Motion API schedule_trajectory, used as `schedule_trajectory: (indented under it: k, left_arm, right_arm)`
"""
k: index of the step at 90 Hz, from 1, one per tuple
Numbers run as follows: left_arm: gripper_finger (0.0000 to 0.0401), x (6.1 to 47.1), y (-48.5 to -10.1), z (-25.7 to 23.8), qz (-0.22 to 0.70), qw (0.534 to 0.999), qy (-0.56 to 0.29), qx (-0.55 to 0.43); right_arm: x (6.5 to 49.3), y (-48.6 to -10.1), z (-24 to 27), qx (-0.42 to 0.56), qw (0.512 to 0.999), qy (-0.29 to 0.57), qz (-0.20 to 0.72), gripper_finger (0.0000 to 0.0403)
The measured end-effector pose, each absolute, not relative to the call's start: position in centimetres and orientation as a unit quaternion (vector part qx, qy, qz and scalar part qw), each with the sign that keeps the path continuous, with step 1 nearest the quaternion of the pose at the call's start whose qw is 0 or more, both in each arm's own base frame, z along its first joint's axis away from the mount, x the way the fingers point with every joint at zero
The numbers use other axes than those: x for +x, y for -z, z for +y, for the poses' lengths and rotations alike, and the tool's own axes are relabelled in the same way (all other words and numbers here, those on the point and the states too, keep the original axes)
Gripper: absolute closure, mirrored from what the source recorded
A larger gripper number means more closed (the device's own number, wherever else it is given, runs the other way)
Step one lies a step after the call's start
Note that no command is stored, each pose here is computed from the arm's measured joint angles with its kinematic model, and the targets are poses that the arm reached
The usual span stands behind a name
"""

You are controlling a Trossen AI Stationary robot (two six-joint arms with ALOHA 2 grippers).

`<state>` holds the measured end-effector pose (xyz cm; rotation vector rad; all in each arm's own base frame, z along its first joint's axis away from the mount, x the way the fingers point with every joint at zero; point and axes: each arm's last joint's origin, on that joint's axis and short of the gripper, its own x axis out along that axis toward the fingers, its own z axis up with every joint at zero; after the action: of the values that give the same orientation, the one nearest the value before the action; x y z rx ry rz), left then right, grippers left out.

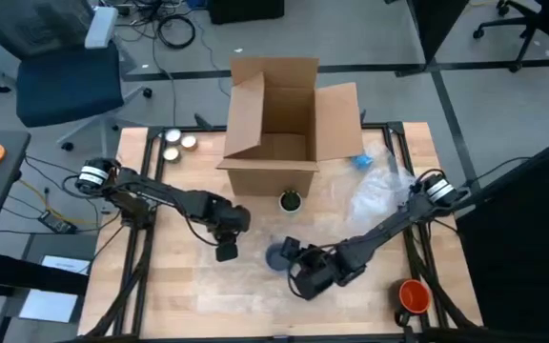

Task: Wrap mug
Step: Wrap the blue cup with the transparent bubble wrap

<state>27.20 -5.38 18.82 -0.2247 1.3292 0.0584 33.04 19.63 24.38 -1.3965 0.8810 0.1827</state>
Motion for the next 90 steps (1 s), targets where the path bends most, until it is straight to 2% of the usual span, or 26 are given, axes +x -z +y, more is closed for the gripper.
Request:
schedule_trajectory:
  k: [20, 33, 41, 49, 69, 90]
  left_arm:
    - [0.0341, 25.3, -17.6, -6.2, 0.658, 0.742, -0.08, -0.102]
    - [0.0341, 24.1, -16.3, -6.8, 0.67, 0.729, -0.098, -0.098]
    - [0.0341, 23.5, -15.5, -6.9, 0.676, 0.723, -0.102, -0.099]
    - [0.0341, 23.0, -14.8, -6.9, 0.681, 0.718, -0.105, -0.096]
    - [0.0341, 21.7, -14.2, -6.4, 0.701, 0.697, -0.137, -0.061]
    - [0.0341, 19.3, -14.6, -5.0, 0.732, 0.628, -0.263, 0.017]
  right_arm:
    - [30.6, -27.6, 19.4, -0.527, 0.762, 0.034, 0.376, 0.0201]
    - [28.7, -29.2, 18.8, -0.398, 0.832, 0.098, 0.373, 0.0207]
    - [27.8, -29.8, 18.3, -0.326, 0.857, 0.11, 0.383, 0.0209]
    - [27.2, -30.0, 17.9, -0.284, 0.865, 0.117, 0.396, 0.0211]
    - [26.7, -29.9, 17.6, -0.252, 0.865, 0.129, 0.414, 0.0211]
    - [26.5, -27.9, 17.6, -0.159, 0.869, 0.142, 0.446, 0.0218]
